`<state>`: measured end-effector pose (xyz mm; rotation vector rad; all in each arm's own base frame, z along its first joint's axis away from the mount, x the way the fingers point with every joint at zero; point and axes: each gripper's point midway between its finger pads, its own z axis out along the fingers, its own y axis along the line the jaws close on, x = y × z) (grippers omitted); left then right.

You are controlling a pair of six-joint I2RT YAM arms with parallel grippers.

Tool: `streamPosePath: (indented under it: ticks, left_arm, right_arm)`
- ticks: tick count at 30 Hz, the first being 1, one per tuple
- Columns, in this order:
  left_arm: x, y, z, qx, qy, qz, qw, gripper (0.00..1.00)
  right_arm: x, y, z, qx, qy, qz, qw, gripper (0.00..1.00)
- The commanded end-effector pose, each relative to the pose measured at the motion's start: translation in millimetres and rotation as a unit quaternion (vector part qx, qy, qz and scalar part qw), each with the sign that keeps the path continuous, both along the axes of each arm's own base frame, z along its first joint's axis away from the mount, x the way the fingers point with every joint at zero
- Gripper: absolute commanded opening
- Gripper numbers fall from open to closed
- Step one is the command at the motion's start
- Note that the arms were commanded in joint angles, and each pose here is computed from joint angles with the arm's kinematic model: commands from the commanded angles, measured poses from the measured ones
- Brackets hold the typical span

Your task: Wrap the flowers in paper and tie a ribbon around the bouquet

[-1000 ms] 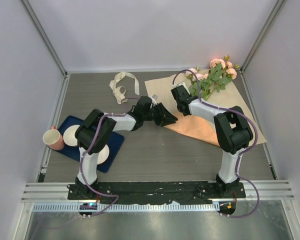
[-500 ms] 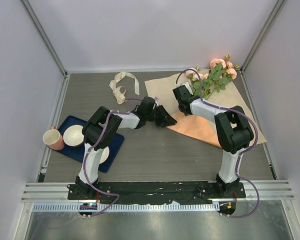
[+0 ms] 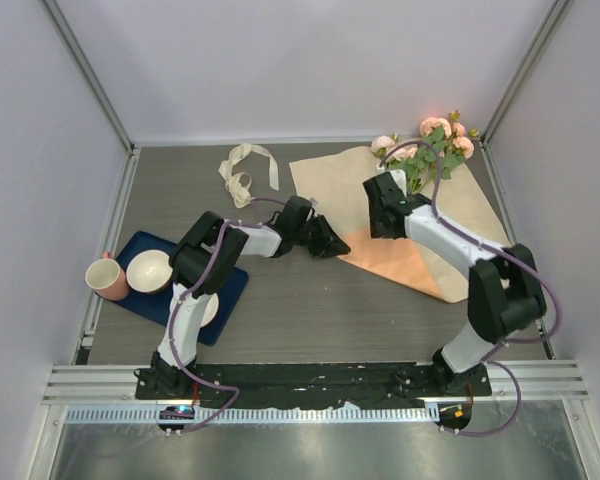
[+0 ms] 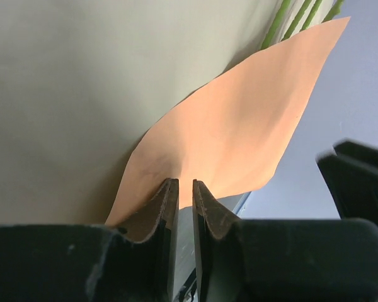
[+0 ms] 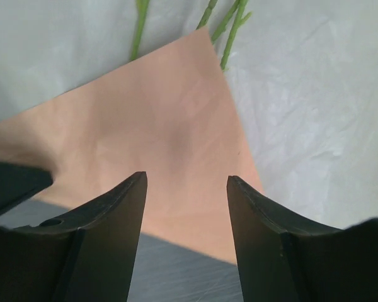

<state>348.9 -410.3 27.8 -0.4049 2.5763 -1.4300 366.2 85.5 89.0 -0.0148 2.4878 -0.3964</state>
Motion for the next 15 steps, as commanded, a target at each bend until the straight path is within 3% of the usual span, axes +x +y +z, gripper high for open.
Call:
streamPosePath:
  ticks: [1, 2, 4, 8, 12, 15]
  left_arm:
    - [5, 4, -12, 0.014, -0.003, 0.007, 1.0, 0.18]
    - [5, 5, -15, 0.017, 0.002, 0.008, 1.0, 0.17]
    - [2, 8, -21, 0.026, 0.015, 0.01, 1.0, 0.12]
    - [0, 11, -26, 0.033, 0.021, 0.011, 0.999, 0.1]
    - [-1, 17, -32, 0.045, 0.028, 0.017, 0.998, 0.09]
    - [-1, 19, -36, 0.052, 0.036, 0.021, 0.998, 0.06]
  right_arm:
    - [-31, 39, 17, 0.171, -0.011, 0.004, 0.985, 0.6]
    - [-37, 56, 14, 0.215, 0.001, 0.023, 0.976, 0.59]
    - [-44, 61, -2, 0.235, 0.014, 0.02, 0.972, 0.54]
    - [-42, 56, -16, 0.218, 0.024, 0.007, 0.976, 0.42]
    - [-58, 21, -40, 0.178, 0.035, -0.061, 0.981, 0.34]
    - [-74, -2, -59, 0.188, 0.053, -0.117, 0.974, 0.29]
